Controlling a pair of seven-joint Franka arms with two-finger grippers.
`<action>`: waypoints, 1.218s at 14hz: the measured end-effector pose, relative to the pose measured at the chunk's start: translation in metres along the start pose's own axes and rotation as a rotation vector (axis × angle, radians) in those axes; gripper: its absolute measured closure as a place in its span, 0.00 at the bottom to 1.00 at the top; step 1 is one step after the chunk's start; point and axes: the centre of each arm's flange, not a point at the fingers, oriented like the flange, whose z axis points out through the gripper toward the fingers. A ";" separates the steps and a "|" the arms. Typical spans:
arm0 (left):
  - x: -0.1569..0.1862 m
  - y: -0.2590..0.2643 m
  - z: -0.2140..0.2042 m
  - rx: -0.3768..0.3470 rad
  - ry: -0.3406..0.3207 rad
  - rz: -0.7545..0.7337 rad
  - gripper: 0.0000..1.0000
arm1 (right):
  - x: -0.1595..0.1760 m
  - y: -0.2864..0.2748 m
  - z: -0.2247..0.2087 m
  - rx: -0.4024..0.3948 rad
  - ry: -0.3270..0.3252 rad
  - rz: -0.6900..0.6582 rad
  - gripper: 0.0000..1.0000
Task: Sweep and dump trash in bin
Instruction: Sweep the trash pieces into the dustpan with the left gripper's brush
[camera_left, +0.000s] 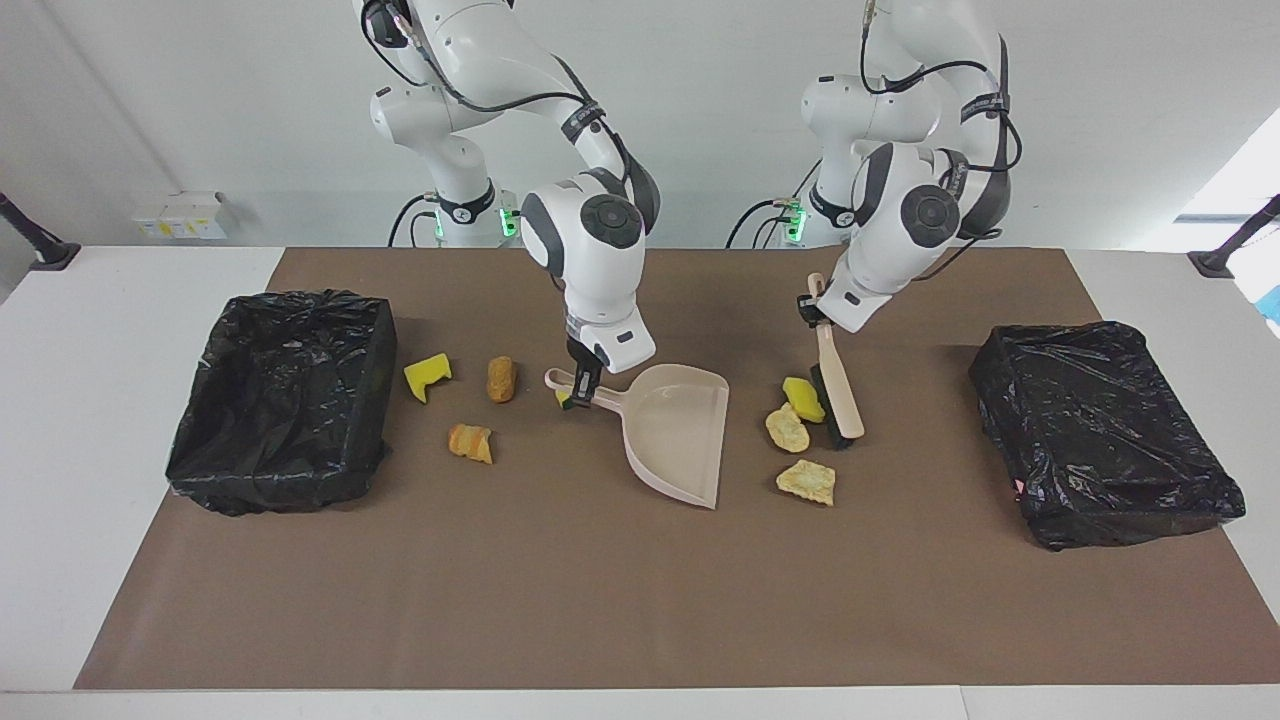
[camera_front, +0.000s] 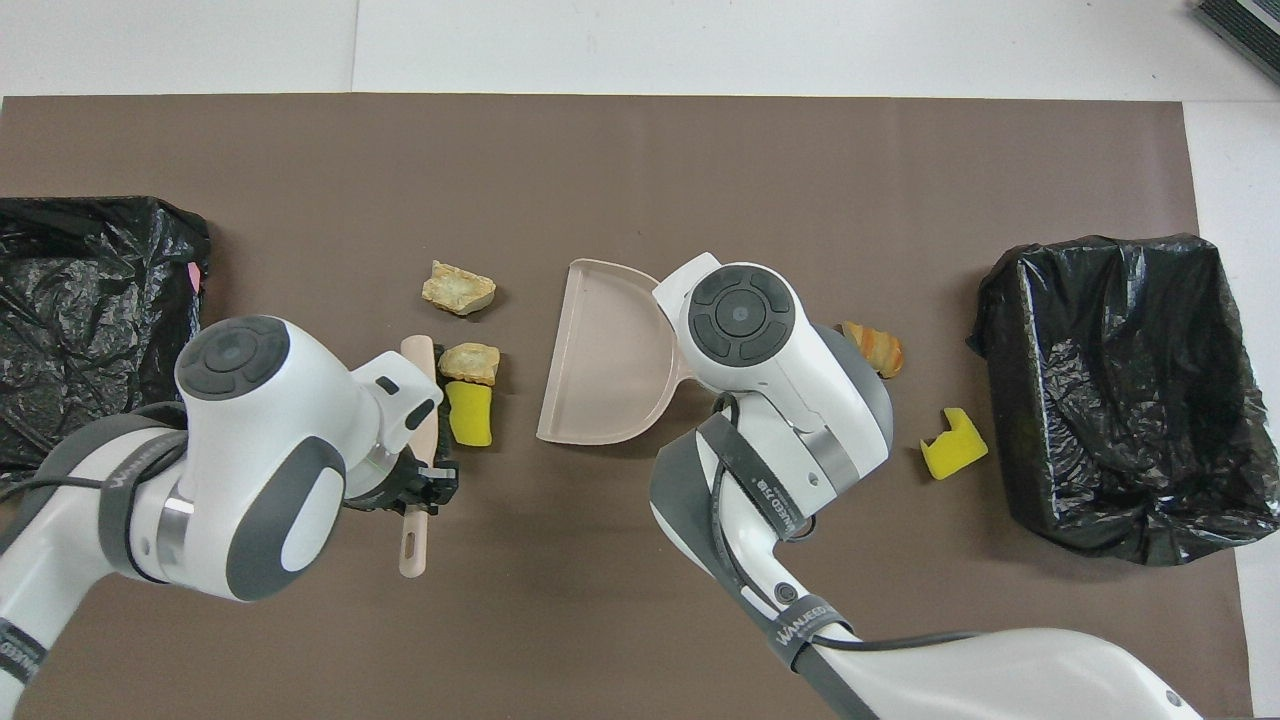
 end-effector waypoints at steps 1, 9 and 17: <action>-0.009 0.023 0.003 -0.011 0.007 0.014 0.74 | 0.001 0.000 0.001 -0.003 0.003 -0.006 0.69; 0.003 0.016 -0.089 -0.110 0.099 0.011 0.74 | 0.013 -0.001 0.013 -0.022 0.027 -0.025 0.69; 0.123 -0.104 -0.075 0.121 0.164 0.253 0.74 | 0.013 -0.001 0.013 -0.023 0.028 -0.025 0.69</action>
